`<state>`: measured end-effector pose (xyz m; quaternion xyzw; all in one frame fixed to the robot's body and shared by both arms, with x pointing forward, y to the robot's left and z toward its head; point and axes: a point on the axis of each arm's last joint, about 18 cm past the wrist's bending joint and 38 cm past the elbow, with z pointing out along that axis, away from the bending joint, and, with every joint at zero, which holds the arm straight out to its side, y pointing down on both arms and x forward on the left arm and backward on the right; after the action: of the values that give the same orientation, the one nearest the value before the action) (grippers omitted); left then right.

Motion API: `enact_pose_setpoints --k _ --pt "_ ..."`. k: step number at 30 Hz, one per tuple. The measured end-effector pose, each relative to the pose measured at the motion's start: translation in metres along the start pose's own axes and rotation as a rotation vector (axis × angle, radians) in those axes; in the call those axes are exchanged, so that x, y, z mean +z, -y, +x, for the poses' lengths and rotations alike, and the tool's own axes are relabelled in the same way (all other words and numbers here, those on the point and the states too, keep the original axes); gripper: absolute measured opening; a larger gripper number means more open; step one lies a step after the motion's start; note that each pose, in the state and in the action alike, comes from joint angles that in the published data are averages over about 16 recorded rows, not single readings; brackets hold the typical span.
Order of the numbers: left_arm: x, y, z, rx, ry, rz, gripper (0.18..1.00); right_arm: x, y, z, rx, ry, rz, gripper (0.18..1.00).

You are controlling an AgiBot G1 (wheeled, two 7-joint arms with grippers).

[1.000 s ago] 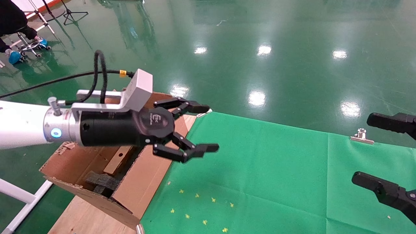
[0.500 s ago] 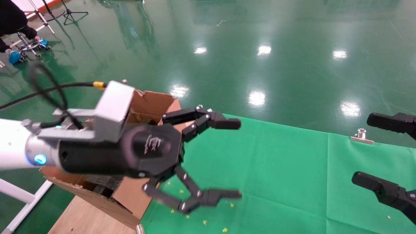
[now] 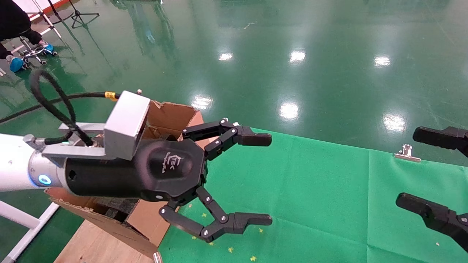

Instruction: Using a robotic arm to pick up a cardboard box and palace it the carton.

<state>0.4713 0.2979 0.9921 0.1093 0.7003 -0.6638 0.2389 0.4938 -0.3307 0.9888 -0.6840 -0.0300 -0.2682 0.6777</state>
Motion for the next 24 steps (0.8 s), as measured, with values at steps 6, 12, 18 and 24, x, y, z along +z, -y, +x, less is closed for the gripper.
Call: enact_pose_setpoints --k 6,12,18,24 --pt "-0.0005 -0.001 -0.0017 -0.002 0.006 -0.008 1.001 0.0 0.0 0.0 0.0 0.0 0.0 1.001" --pt "-0.0009 -0.0016 -0.0027 -0.003 0.01 -0.012 1.001 0.0 0.0 0.0 0.0 0.0 0.0 1.001" --pt "-0.0012 -0.0019 -0.0034 -0.003 0.012 -0.016 1.001 0.0 0.0 0.0 0.0 0.0 0.0 1.001" --pt "-0.0013 -0.0021 -0.0038 -0.003 0.014 -0.018 1.001 0.0 0.0 0.0 0.0 0.0 0.0 1.001"
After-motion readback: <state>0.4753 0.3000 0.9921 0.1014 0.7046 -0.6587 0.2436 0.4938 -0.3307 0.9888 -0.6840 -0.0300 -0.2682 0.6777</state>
